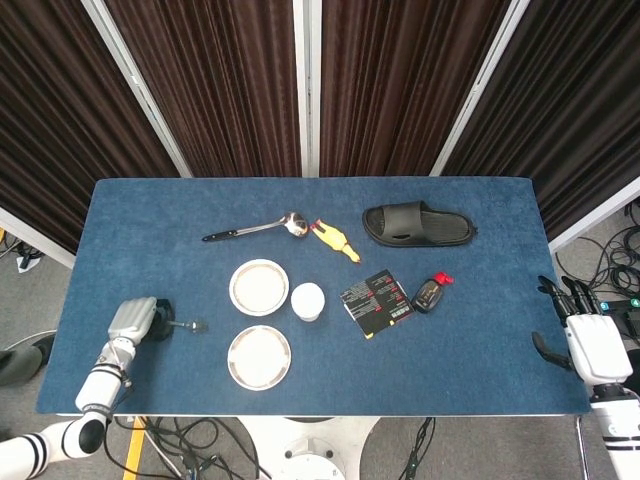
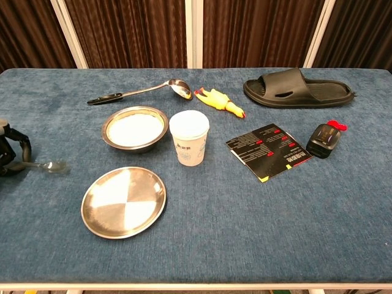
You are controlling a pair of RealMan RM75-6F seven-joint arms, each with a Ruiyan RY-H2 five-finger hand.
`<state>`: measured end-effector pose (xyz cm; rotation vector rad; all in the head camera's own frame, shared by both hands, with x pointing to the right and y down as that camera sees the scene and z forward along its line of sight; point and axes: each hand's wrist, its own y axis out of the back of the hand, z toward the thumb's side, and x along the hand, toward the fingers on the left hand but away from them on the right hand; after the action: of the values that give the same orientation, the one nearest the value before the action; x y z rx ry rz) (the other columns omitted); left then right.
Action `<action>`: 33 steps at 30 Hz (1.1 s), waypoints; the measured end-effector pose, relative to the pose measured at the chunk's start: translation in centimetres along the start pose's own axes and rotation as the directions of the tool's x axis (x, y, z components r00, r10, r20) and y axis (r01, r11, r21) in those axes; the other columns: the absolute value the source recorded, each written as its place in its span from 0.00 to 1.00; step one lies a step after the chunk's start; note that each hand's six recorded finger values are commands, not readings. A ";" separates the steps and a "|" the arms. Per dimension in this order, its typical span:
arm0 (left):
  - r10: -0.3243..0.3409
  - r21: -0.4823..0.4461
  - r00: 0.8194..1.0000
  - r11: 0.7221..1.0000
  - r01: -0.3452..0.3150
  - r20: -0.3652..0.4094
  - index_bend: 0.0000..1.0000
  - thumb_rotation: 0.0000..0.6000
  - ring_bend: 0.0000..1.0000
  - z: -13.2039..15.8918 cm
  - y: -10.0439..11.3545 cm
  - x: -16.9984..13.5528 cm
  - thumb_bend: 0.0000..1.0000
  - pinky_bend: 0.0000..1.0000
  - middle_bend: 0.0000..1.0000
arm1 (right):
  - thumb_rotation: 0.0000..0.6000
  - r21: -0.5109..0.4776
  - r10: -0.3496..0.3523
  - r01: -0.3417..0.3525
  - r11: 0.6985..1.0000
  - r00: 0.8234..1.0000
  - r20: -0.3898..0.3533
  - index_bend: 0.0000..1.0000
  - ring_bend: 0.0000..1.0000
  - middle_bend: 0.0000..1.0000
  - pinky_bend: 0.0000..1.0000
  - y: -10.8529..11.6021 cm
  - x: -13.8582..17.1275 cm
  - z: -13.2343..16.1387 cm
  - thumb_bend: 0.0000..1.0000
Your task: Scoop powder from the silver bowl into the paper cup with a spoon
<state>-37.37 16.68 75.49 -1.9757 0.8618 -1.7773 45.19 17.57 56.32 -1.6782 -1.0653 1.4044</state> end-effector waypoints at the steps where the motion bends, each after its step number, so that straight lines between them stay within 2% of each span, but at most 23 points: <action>1: 0.003 0.001 1.000 1.000 -0.003 0.005 0.63 1.00 0.95 0.1 0.3 0.0 0.48 1.00 0.98 | 1.00 0.001 -0.002 0.002 1.000 1.000 -0.001 0.05 0.00 0.20 0.04 0.1 0.0 0.0 0.28; 10: 0.090 0.097 0.993 0.991 -0.097 0.075 0.63 1.00 0.95 3.2 5.2 1.7 0.48 1.00 0.98 | 1.00 0.022 -0.022 0.022 1.000 1.000 -0.012 0.05 0.00 0.20 0.04 1.0 -0.3 0.1 0.28; 14: 0.123 0.176 0.986 0.974 -0.141 0.108 0.63 1.00 0.95 5.6 7.2 3.0 0.49 1.00 0.98 | 1.00 0.032 -0.034 0.034 0.999 0.999 -0.014 0.05 0.00 0.20 0.04 1.6 -0.4 0.0 0.28; 19: 0.152 0.284 0.978 0.941 -0.187 0.140 0.63 1.00 0.95 8.7 8.2 4.4 0.49 1.00 0.98 | 1.00 0.040 -0.039 0.039 0.998 0.999 -0.007 0.05 0.00 0.20 0.04 2.0 -0.4 -0.2 0.28; 22: 0.172 0.368 0.972 0.903 -0.221 0.161 0.64 1.00 0.95 10.4 8.4 5.0 0.49 1.00 0.98 | 1.00 0.042 -0.036 0.036 0.998 0.999 -0.002 0.05 0.00 0.20 0.04 2.0 -0.5 -0.3 0.28; 25: 0.199 0.459 0.963 0.849 -0.262 0.182 0.64 1.00 0.95 12.0 8.4 5.3 0.50 1.00 0.98 | 1.00 0.042 -0.032 0.032 0.999 0.999 -0.002 0.05 0.00 0.20 0.04 1.8 -0.6 -0.2 0.28; 29: 0.237 0.580 0.949 0.751 -0.316 0.209 0.64 1.00 0.95 14.1 8.3 5.5 0.50 1.00 0.98 | 1.00 0.040 -0.029 0.029 0.999 1.000 0.000 0.05 0.00 0.21 0.04 1.7 -0.6 -0.3 0.28; 33: 0.260 0.657 0.937 0.669 -0.348 0.231 0.64 1.00 0.95 15.9 7.7 5.3 0.50 1.00 0.98 | 1.00 0.038 -0.027 0.027 0.999 1.000 0.005 0.05 0.00 0.21 0.04 1.6 -0.6 -0.4 0.28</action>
<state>-23.28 5.21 72.28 -1.3249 0.3578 -1.4605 45.78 16.34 55.17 -1.6276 -1.0538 1.4048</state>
